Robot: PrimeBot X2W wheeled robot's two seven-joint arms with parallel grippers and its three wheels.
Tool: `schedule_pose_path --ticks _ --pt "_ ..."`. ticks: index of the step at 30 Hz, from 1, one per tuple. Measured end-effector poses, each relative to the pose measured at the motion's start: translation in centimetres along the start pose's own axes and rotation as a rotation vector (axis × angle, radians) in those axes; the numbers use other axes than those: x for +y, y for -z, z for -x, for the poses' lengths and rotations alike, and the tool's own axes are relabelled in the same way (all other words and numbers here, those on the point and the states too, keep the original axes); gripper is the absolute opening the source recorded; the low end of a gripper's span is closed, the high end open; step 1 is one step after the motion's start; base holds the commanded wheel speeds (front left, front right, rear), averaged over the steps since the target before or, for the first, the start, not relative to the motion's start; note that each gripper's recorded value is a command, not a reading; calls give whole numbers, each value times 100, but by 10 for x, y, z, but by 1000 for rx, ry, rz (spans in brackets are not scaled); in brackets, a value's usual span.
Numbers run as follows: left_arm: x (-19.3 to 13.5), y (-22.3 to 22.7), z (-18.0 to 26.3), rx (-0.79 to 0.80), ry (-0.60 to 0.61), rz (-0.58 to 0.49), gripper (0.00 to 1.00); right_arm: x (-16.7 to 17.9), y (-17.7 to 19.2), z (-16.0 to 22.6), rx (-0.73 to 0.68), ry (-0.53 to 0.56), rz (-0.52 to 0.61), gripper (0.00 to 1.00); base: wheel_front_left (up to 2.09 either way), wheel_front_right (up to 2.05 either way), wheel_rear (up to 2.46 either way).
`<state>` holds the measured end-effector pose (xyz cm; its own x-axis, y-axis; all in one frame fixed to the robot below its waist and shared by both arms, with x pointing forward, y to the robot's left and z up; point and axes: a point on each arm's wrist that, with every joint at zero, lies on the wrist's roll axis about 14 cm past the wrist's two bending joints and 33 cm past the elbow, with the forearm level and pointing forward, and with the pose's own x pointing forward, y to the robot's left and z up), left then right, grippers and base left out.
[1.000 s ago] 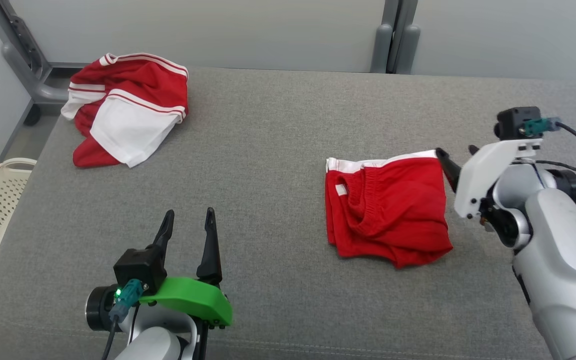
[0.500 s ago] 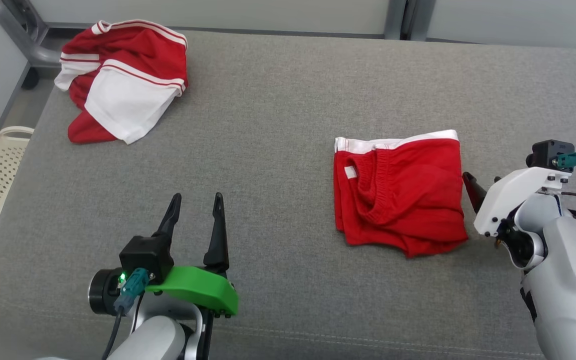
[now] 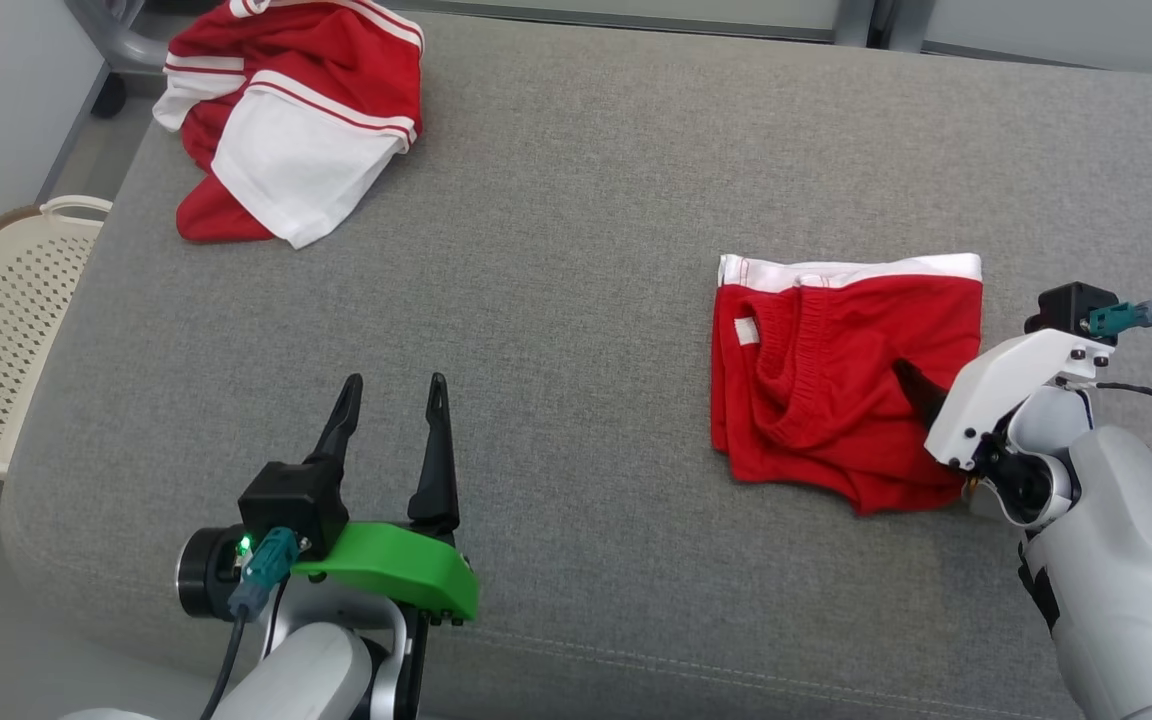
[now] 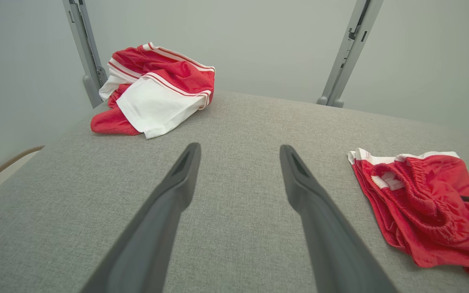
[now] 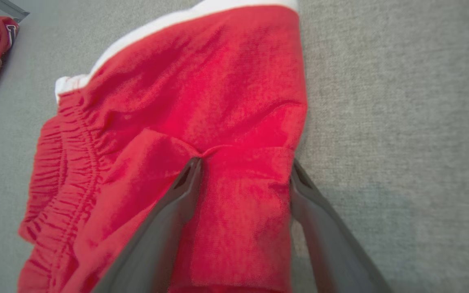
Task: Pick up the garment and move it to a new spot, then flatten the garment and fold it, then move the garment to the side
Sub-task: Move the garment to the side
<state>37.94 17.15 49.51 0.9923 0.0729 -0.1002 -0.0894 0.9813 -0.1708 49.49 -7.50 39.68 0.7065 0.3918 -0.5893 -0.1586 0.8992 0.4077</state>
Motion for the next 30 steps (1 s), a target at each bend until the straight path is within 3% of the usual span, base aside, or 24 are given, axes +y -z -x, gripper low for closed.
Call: schedule_pose_path --ticks 1,2,3,14,30 --pt "1 0 0 0 -2 0 100 0 0 -1 4 -1 9 69 0 0 0" --pt "1 -1 -1 -4 -4 -3 100 0 0 -2 9 -2 21 20 0 0 0" --pt "1 -1 -2 -7 -4 -3 100 1 -1 -3 5 -3 30 0 0 0 0" --pt "-16 -1 -19 -15 50 -16 100 -26 -37 1 -59 59 144 0 0 0 0" --pt "-79 2 -59 -15 245 -44 100 -140 -96 60 -166 332 220 0 0 0 0"
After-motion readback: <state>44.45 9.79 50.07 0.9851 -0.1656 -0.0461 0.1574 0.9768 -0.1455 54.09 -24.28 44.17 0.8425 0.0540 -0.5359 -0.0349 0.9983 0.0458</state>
